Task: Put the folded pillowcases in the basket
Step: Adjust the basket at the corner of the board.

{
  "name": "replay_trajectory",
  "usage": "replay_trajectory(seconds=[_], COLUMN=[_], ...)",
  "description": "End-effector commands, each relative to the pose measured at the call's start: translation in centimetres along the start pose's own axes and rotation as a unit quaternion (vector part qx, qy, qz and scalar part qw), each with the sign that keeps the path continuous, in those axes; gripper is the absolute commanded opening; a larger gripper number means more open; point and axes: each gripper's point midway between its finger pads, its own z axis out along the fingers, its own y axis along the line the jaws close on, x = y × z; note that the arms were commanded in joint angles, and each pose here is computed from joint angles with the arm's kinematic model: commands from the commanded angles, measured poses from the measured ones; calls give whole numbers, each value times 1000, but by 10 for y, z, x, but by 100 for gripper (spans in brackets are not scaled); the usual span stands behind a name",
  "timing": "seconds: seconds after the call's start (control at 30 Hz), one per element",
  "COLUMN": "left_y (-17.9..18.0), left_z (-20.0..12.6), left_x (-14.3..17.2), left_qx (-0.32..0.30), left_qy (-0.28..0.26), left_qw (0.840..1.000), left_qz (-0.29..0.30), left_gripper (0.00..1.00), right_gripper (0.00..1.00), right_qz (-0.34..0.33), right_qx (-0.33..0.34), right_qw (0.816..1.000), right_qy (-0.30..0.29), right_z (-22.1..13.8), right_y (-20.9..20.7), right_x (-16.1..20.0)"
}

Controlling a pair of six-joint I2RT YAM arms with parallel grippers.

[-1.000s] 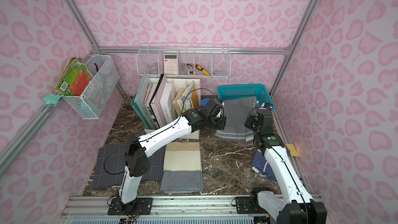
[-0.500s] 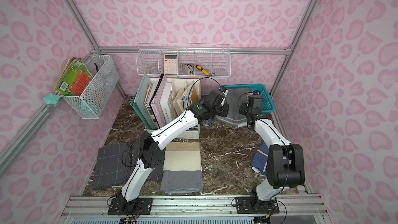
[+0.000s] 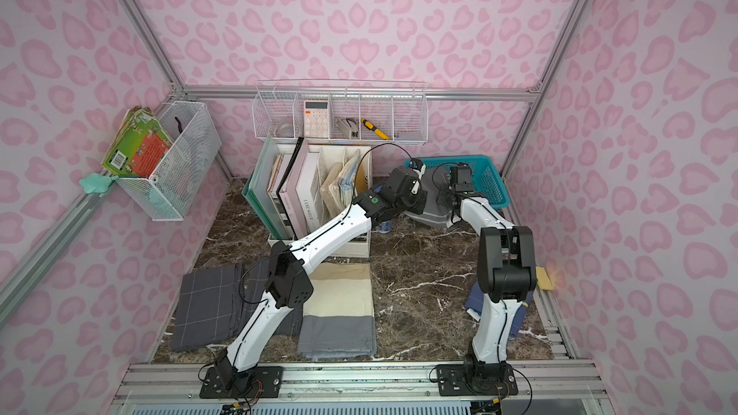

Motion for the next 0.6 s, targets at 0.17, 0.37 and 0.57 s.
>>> replay_trajectory(seconds=[0.17,0.37,0.57], left_y=[9,11,9], left_z=[-13,-24,-31], left_x=[-19,-21,-16], left_qx=[-12,-13,-5], left_qy=[-19,-18,-10], left_qw=[1000,1000,1000], left_qz=[-1,-1,-9], left_gripper=[0,0,0], right_gripper=[0,0,0], right_qz=[18,23,28], right_qx=[-13,-31,-45], right_qw=[998,997,995], right_qy=[66,66,81], right_z=[-13,-31,-40], right_y=[12,19,22], right_x=[41,54,64])
